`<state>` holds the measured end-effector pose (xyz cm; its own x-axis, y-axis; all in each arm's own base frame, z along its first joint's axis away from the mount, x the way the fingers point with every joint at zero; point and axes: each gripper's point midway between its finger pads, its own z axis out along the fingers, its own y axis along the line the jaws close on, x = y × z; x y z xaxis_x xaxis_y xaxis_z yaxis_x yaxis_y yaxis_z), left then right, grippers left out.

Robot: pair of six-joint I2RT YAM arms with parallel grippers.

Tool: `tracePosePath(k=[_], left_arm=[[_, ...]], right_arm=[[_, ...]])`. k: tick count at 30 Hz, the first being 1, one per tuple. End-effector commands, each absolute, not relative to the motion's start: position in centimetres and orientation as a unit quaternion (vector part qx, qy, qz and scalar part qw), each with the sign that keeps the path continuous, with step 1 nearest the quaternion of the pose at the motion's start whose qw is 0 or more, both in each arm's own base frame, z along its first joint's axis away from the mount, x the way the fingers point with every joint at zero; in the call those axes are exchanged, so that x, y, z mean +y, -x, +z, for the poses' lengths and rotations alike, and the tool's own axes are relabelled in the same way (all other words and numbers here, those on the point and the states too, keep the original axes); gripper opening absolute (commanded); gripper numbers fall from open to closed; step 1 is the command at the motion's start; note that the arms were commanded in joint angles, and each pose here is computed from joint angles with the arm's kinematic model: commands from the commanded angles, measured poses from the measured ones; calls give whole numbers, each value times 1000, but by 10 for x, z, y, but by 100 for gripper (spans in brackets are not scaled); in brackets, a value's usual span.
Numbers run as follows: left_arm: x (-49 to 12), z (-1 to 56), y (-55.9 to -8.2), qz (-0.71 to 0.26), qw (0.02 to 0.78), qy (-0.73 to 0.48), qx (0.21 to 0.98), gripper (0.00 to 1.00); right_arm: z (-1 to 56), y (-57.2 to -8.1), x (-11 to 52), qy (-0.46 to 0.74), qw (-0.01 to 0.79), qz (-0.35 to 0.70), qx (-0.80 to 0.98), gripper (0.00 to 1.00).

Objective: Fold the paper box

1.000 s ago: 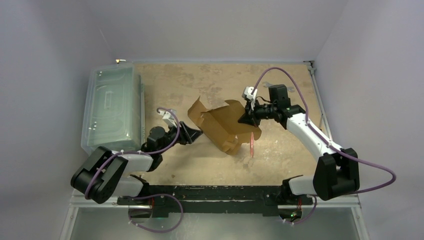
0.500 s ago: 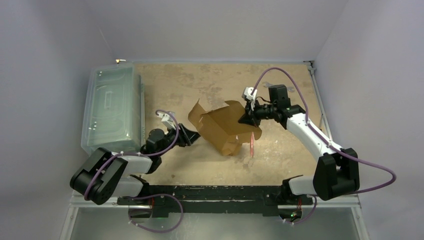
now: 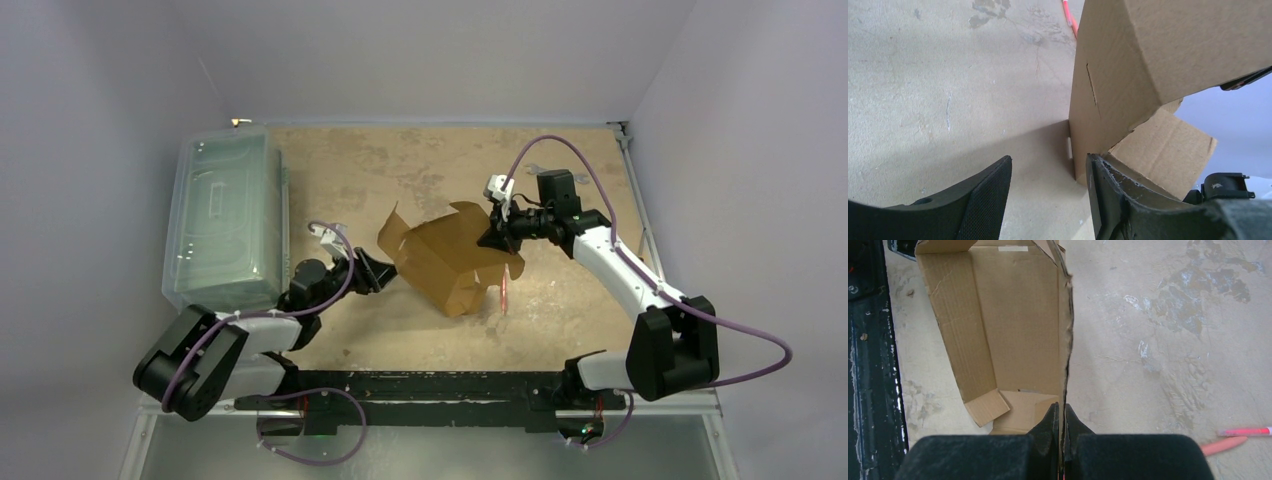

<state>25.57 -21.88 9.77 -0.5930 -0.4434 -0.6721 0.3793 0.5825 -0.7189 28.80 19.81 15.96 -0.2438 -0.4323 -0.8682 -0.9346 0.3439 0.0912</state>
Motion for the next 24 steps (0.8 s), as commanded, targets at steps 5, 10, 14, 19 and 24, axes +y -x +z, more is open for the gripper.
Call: tracePosePath(k=[5,10,14,19,24], left_arm=[[-208,116,-259,-444,486,23,752,56],[-205,121,-259,-437,497,20,750,56],[-203,124,-259,-436,499,21,748,56],[-193,119,-261,-414,501,46,759,54],[-175,112,-265,-367,507,76,776,52]], right_arm=[[182,-294,200,489,419,308,701,0],[188,-292,201,491,425,313,693,0],[191,-292,200,489,427,315,692,0],[198,-291,199,492,435,318,683,0],[203,-291,198,499,445,311,675,0]])
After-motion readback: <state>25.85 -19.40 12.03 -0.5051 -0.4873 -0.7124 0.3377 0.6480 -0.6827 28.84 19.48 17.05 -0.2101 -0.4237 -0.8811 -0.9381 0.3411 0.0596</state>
